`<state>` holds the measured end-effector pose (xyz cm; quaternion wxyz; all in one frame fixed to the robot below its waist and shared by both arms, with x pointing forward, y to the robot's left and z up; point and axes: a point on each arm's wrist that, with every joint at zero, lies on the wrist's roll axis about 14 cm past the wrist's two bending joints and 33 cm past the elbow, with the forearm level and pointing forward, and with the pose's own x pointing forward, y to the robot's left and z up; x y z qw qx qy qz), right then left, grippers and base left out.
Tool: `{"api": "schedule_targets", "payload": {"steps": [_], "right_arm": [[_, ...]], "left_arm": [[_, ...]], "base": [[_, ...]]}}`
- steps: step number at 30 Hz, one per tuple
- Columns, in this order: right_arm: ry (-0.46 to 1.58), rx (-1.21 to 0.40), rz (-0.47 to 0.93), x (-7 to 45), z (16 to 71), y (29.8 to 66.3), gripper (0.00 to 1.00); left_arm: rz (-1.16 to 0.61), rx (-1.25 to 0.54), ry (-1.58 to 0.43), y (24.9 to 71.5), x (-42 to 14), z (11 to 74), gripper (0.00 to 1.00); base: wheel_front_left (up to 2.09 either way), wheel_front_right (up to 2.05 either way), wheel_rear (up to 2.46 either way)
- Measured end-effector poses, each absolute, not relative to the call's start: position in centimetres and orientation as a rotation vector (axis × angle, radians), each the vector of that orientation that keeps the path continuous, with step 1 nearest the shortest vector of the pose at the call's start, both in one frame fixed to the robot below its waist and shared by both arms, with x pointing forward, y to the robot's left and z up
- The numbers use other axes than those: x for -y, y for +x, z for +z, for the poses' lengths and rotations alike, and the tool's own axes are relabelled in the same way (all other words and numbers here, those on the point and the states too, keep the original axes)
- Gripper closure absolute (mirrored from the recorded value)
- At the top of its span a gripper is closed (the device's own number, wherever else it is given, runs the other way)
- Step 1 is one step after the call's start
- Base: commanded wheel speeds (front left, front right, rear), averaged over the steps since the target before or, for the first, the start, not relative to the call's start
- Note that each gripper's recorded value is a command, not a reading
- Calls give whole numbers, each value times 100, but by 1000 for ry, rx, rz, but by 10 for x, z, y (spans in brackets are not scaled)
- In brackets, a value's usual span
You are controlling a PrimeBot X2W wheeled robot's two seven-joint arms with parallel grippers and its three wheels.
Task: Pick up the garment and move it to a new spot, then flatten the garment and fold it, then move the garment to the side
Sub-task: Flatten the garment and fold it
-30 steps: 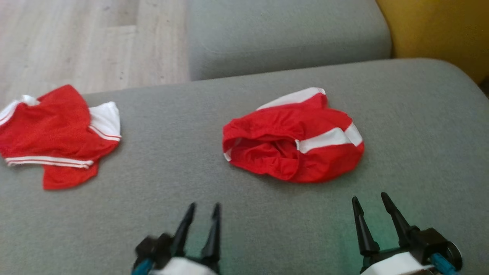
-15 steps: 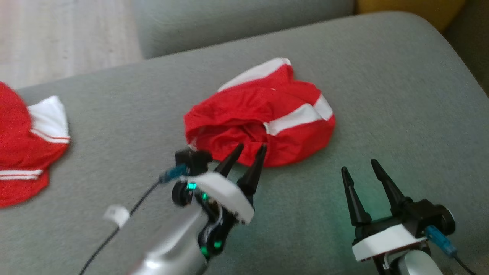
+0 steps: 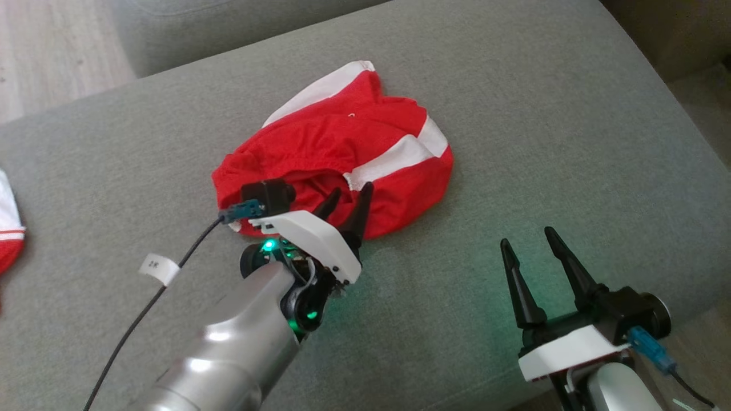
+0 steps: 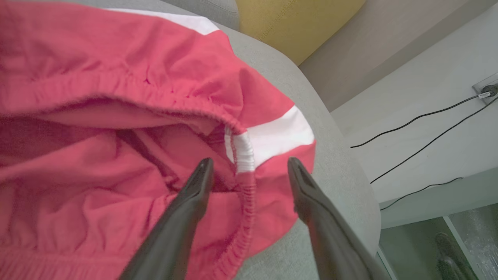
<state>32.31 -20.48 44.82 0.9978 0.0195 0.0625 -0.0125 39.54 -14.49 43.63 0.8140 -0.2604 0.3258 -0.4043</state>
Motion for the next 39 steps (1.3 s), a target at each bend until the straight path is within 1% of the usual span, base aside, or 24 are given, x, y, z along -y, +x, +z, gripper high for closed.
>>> {"api": "schedule_targets", "payload": {"steps": [3,4,5,6,11,14,18,21,24,29,39], "right_arm": [[37,-129,-32,207,447,322,0],[37,-130,-33,207,447,322,0],[37,-132,-35,208,447,322,0],[37,-133,-35,208,446,322,0],[37,-133,-29,206,446,324,0],[39,-126,-18,204,447,327,0],[47,-124,10,196,446,329,0],[57,-143,46,184,440,325,0],[64,-153,102,168,436,328,0],[65,-131,204,138,442,344,0],[70,-134,390,82,442,357,0]], "left_arm": [[-857,-703,-555,398,146,432,0],[-849,-701,-557,400,145,431,32],[-845,-699,-553,401,145,429,76],[-838,-694,-549,403,144,428,100],[-838,-660,-533,407,141,431,100],[-832,-605,-540,409,134,437,100],[-786,-522,-568,414,116,450,100],[-746,-498,-596,406,95,450,100],[-687,-485,-606,397,60,443,100],[-564,-435,-577,387,-10,442,100],[-285,-307,-537,360,-128,471,100]], "base": [[0,0,0],[0,0,0],[0,0,0],[0,0,0],[0,0,0],[0,0,0],[0,0,0],[0,0,0],[0,0,0],[0,0,0],[0,0,0]]}}
